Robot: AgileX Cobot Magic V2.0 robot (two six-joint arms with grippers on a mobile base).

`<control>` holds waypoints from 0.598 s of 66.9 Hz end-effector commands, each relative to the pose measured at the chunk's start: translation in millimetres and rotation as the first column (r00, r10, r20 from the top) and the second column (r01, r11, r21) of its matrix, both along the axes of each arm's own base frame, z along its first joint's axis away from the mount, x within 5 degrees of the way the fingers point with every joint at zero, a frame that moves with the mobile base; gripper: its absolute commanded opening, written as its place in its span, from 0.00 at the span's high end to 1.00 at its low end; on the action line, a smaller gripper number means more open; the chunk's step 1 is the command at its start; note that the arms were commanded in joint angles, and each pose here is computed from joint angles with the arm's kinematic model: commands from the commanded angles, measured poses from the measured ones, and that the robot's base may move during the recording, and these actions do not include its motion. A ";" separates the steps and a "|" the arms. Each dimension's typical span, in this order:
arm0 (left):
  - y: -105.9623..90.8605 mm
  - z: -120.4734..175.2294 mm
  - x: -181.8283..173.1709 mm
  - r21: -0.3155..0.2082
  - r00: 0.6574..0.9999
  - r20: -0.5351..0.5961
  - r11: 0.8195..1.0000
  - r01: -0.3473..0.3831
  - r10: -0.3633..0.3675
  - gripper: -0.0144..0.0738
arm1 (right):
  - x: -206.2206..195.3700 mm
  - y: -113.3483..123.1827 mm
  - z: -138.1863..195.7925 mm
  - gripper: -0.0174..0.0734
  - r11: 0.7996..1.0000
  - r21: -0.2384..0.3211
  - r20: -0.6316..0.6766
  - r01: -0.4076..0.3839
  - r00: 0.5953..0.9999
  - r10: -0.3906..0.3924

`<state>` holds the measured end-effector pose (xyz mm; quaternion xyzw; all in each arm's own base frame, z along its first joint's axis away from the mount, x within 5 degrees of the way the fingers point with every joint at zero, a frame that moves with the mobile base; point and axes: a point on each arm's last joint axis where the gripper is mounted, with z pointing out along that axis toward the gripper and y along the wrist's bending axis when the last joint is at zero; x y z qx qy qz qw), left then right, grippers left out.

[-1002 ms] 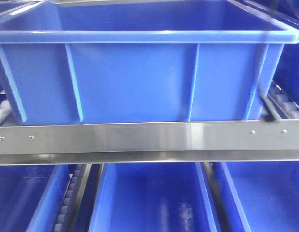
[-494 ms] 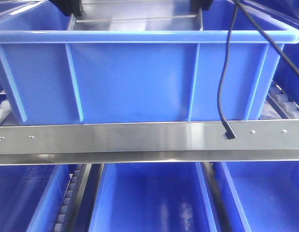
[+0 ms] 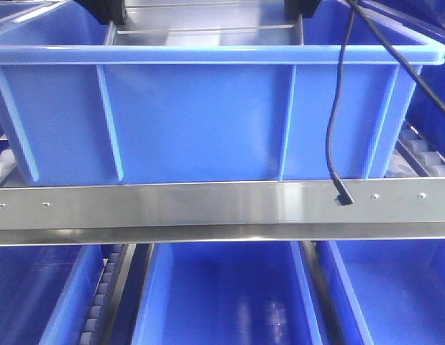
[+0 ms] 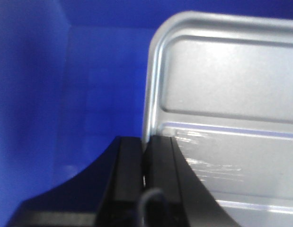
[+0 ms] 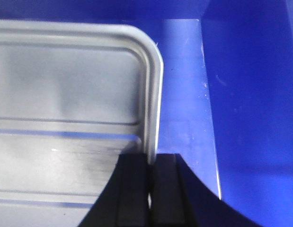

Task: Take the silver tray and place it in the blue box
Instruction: 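Open both grippers and lift them out of the blue bin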

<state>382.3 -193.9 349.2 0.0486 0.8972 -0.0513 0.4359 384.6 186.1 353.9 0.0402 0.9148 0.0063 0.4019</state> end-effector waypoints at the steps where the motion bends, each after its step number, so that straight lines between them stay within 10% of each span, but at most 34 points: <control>1: -20.9 49.4 -13.2 -0.182 0.969 0.228 0.973 0.140 -0.097 0.95 | -11.8 22.9 52.5 0.74 0.966 0.191 0.256 -0.176 0.959 0.125; 13: -13.4 47.6 -11.3 -0.064 0.968 0.233 0.992 0.109 -0.092 0.95 | -11.3 21.6 52.4 0.69 0.968 0.184 0.255 -0.172 0.959 0.122; 25: 5.0 40.1 -6.5 -0.054 0.990 0.142 0.998 0.025 -0.017 0.93 | -9.5 16.6 51.2 0.29 0.972 0.179 0.241 -0.151 0.965 0.106; 40: 15.7 39.7 -1.6 -0.054 0.990 0.137 0.999 -0.005 0.013 0.50 | -8.3 14.3 52.3 0.21 0.979 0.141 0.259 -0.148 0.960 0.108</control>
